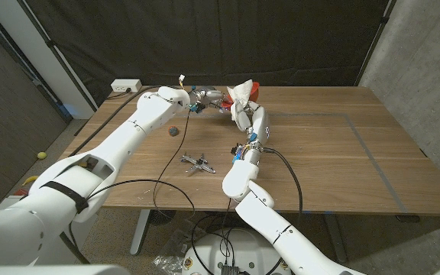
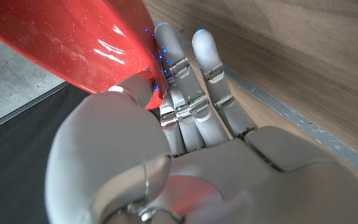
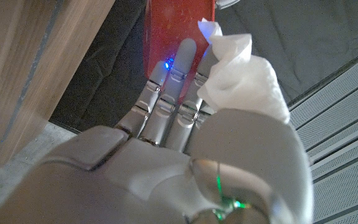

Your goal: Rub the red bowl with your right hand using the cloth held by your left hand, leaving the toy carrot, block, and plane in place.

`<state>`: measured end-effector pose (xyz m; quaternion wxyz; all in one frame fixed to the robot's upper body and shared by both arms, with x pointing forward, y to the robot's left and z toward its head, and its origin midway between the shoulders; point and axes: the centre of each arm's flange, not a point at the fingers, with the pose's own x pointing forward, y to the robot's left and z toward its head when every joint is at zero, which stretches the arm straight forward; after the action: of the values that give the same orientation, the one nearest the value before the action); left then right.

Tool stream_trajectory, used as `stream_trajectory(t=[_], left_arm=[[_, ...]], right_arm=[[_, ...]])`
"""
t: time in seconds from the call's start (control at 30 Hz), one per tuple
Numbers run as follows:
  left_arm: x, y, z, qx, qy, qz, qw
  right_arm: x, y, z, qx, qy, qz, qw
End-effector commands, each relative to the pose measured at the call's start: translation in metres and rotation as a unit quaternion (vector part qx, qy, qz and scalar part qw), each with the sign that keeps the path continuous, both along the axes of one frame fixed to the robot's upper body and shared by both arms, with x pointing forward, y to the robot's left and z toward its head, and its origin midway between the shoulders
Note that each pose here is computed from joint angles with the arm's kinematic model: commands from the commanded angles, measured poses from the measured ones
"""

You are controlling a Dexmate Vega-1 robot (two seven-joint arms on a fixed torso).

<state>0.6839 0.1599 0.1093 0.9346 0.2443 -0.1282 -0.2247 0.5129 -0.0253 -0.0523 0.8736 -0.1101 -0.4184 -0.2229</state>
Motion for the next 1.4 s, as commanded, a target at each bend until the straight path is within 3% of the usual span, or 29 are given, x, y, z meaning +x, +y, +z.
stream_trajectory(t=[0.03,0.33,0.5,0.67,1.13,1.4], left_arm=[[-0.003,0.002,-0.001,-0.011,0.005,-0.007,1.000],[-0.006,0.009,-0.002,-0.028,0.014,-0.014,0.999],[-0.004,0.011,-0.007,-0.061,0.051,-0.048,0.996],[-0.004,0.013,-0.008,-0.057,0.051,-0.045,0.996],[-0.005,0.013,-0.006,0.006,0.042,-0.021,0.999],[-0.009,0.009,-0.004,0.046,0.042,-0.025,0.998]], right_arm=[[-0.003,0.012,-0.008,-0.020,0.000,0.010,0.9998],[0.004,0.004,0.000,-0.007,-0.004,0.000,1.0000],[0.010,-0.003,-0.003,0.005,0.001,-0.013,0.9999],[0.015,-0.008,-0.005,0.011,0.004,-0.021,0.9997],[0.022,-0.019,0.000,0.016,-0.007,-0.034,0.9993],[0.027,-0.024,0.014,0.021,-0.025,-0.040,0.9987]])
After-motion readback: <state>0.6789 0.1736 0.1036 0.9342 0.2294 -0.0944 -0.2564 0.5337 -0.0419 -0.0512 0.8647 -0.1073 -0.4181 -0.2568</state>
